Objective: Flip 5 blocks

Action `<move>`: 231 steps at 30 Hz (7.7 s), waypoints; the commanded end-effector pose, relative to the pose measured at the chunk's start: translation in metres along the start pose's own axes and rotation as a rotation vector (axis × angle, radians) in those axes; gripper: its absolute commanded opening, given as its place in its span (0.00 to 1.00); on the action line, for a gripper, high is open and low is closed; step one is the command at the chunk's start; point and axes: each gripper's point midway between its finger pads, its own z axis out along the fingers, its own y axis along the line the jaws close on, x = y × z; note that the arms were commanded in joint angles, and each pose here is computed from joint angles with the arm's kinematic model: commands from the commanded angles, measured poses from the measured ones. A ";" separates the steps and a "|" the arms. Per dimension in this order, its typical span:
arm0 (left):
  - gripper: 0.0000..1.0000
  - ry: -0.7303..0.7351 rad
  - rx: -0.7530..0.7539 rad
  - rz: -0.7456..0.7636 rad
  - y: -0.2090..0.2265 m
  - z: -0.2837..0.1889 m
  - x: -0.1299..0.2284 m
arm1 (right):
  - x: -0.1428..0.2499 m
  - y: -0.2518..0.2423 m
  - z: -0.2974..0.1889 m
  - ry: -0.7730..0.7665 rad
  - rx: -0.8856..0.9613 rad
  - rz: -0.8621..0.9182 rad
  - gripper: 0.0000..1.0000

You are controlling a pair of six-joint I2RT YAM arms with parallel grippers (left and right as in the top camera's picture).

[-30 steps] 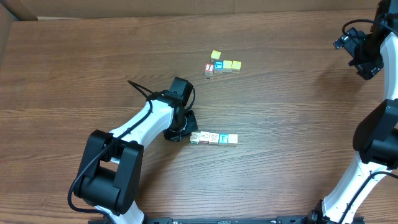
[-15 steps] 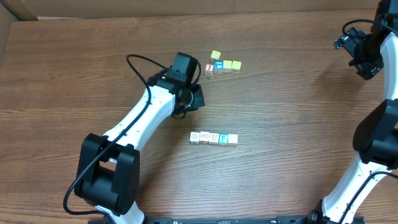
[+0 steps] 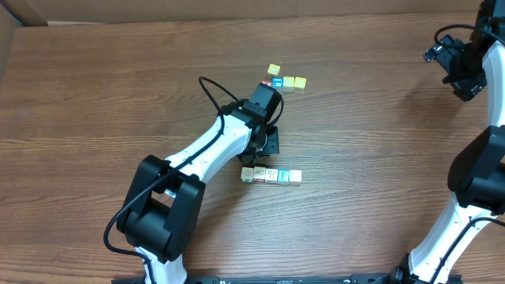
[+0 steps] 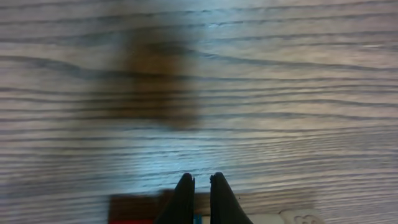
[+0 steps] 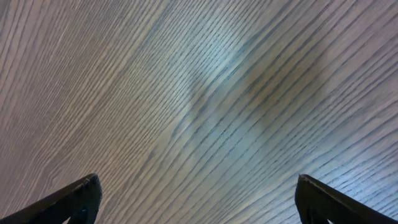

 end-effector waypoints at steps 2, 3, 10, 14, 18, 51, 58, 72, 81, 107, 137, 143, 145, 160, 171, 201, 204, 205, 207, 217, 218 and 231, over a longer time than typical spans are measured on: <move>0.04 0.025 -0.039 0.007 0.009 0.001 0.006 | -0.006 0.003 -0.015 -0.034 -0.020 -0.006 1.00; 0.04 0.035 -0.040 0.006 0.010 0.001 0.008 | -0.006 0.003 -0.015 -0.034 -0.020 -0.006 1.00; 0.04 0.088 -0.010 0.002 0.006 0.000 0.019 | -0.006 0.003 -0.015 -0.035 -0.020 -0.006 1.00; 0.04 0.116 -0.012 -0.002 0.007 0.000 0.026 | -0.006 0.003 -0.015 -0.034 -0.020 -0.006 1.00; 0.04 0.131 -0.021 -0.003 0.009 -0.001 0.029 | -0.006 0.003 -0.015 -0.034 -0.020 -0.006 1.00; 0.04 0.140 -0.022 -0.007 0.009 -0.011 0.030 | -0.006 0.003 -0.015 -0.034 -0.020 -0.006 1.00; 0.04 0.061 0.016 -0.018 -0.004 -0.042 -0.004 | -0.006 0.003 -0.015 -0.034 -0.020 -0.006 1.00; 0.04 -0.055 -0.029 -0.070 0.016 -0.085 -0.053 | -0.006 0.003 -0.015 -0.035 -0.020 -0.006 1.00; 0.04 -0.056 -0.104 -0.125 0.048 -0.088 -0.058 | -0.006 0.003 -0.015 -0.034 -0.020 -0.006 1.00; 0.04 0.005 -0.268 -0.209 0.101 -0.096 -0.044 | -0.006 0.003 -0.015 -0.034 -0.020 -0.006 1.00; 0.04 0.097 -0.230 -0.147 0.093 -0.102 -0.026 | -0.006 0.003 -0.015 -0.034 -0.020 -0.006 1.00; 0.04 0.118 -0.262 -0.099 0.101 -0.105 -0.022 | -0.006 0.003 -0.015 -0.034 -0.020 -0.006 1.00; 0.04 0.131 -0.264 -0.099 0.102 -0.105 -0.019 | -0.006 0.003 -0.015 -0.034 -0.020 -0.006 1.00; 0.04 0.170 -0.136 -0.033 0.090 -0.127 -0.006 | 0.003 0.022 -0.017 0.022 -0.127 0.004 1.00; 0.04 0.039 -0.115 -0.035 0.092 -0.188 0.009 | 0.043 0.026 -0.072 0.123 -0.208 -0.112 0.04; 0.04 0.082 -0.140 -0.147 0.101 -0.126 0.012 | 0.296 0.041 -0.065 0.489 -0.029 -0.661 0.04; 0.04 0.087 -0.141 -0.159 0.104 -0.113 0.015 | 0.308 0.036 -0.041 0.493 -0.029 -0.651 0.04; 0.04 0.088 -0.141 -0.161 0.105 -0.109 0.016 | 0.311 0.034 -0.034 0.483 -0.027 -0.648 0.04; 0.04 0.087 -0.140 -0.161 0.106 -0.101 0.018 | 0.313 0.029 -0.021 0.453 -0.020 -0.626 0.04; 0.04 0.085 -0.158 -0.163 0.111 -0.092 0.019 | 0.314 0.005 -0.004 0.245 -0.059 -0.645 0.04; 0.04 0.087 -0.161 -0.163 0.111 -0.090 0.018 | 0.313 0.005 -0.004 0.244 -0.060 -0.643 0.04; 0.04 0.238 -0.087 -0.128 0.097 -0.048 0.029 | 0.345 0.008 -0.003 0.331 -0.103 -0.624 0.04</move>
